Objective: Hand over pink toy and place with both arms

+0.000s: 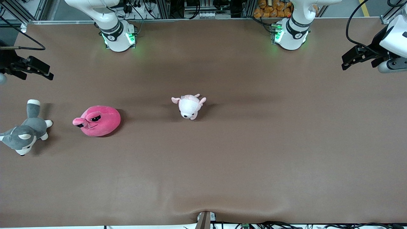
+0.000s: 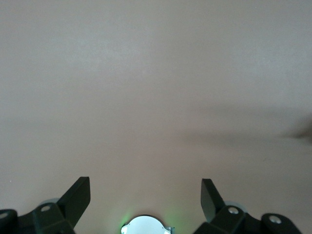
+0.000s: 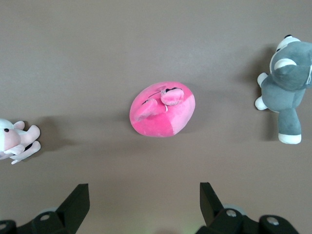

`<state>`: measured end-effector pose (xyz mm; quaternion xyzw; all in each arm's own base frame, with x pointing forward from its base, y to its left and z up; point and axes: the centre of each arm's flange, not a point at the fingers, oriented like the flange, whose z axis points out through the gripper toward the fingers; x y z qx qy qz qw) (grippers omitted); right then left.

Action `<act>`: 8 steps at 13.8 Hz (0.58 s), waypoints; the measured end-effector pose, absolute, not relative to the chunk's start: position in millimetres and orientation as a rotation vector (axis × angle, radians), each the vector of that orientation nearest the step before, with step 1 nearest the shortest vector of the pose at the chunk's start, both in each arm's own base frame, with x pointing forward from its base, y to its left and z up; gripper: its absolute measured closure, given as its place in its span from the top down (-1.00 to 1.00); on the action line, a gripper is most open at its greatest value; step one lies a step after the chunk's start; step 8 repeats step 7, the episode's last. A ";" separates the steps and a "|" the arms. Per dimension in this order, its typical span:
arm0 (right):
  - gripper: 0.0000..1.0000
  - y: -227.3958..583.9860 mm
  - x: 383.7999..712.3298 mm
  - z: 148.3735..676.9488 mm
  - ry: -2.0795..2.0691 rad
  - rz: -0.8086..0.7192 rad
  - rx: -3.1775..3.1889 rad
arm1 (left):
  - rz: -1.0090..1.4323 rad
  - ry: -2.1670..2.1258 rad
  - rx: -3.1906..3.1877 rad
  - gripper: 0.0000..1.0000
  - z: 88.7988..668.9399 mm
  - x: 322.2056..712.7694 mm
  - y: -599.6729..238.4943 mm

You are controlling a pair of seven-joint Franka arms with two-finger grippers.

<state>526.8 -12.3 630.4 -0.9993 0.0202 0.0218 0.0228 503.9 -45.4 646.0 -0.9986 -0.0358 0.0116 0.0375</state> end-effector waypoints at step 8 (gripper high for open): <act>1.00 -0.9 530.5 633.6 0.029 0.048 -3.096 | 0.038 -0.066 -3.066 1.00 646.4 504.1 -46.1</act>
